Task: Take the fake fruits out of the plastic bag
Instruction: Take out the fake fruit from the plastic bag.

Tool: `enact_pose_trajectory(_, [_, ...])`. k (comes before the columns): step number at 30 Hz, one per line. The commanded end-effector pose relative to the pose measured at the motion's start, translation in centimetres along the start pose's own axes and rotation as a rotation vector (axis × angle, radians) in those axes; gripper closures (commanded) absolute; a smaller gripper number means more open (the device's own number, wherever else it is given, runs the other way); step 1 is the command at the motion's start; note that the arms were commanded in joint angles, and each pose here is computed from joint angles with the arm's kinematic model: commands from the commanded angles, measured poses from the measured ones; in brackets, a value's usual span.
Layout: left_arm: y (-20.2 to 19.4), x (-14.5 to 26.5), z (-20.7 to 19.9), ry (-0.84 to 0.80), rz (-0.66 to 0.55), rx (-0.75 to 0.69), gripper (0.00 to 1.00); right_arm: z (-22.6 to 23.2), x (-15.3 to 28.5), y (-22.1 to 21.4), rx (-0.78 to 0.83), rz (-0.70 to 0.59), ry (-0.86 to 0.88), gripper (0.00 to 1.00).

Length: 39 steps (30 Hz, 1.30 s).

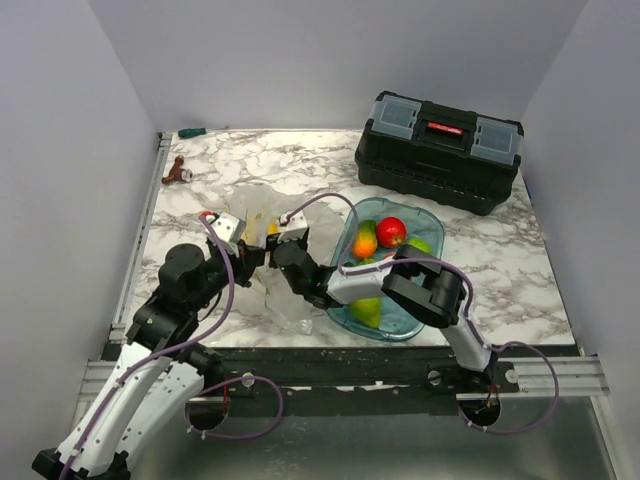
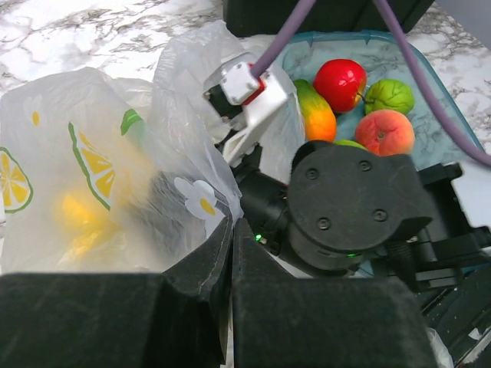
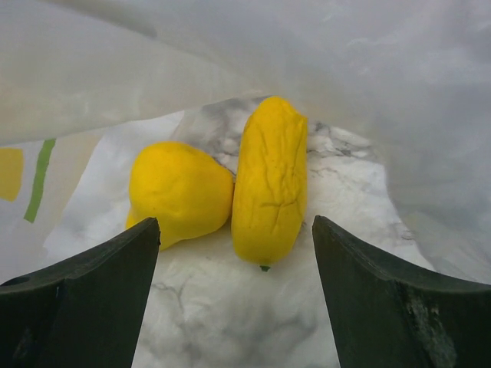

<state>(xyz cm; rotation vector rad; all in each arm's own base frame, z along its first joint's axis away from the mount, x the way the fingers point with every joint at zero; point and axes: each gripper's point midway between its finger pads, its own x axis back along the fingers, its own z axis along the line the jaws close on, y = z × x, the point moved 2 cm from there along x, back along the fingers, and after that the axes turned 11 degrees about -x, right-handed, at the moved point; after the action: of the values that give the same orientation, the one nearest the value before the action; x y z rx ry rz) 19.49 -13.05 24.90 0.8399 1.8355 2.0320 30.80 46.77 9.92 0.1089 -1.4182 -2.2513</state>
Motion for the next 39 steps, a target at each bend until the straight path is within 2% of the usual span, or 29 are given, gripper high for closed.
enact_pose_trajectory(1, [1.0, -0.2, -1.1, -0.071, -0.030, -0.001, 1.00, 1.0, -2.0, -1.6, 0.012, 0.012, 0.051, 0.17])
enact_pose_trajectory(7, [0.9, -0.4, -1.8, -0.114, -0.023, 0.005, 1.00, 0.6, -4.5, -4.1, 0.048, 0.042, 0.000, 0.18])
enact_pose_trajectory(14, [1.0, -0.1, -1.7, -0.101, -0.035, 0.000, 1.00, -1.3, -5.2, -5.3, 0.063, 0.075, -0.062, 0.35])
enact_pose_trajectory(17, [1.1, 0.0, -1.7, -0.100, -0.042, 0.001, 1.00, -1.8, -5.1, -5.4, 0.078, 0.084, -0.074, 0.47])
enact_pose_trajectory(25, [0.9, 0.0, -1.0, -0.057, -0.029, 0.006, 1.00, -0.7, -3.2, -1.8, 0.073, 0.074, -0.050, 0.77])
enact_pose_trajectory(30, [0.9, -0.1, -0.8, -0.039, -0.020, 0.007, 1.00, 0.3, -0.9, 1.4, 0.035, 0.068, 0.002, 0.86])
enact_pose_trajectory(39, [0.7, 0.0, -0.2, -0.002, -0.015, 0.005, 1.00, 0.7, 3.0, 2.8, -0.041, 0.143, 0.086, 0.93])
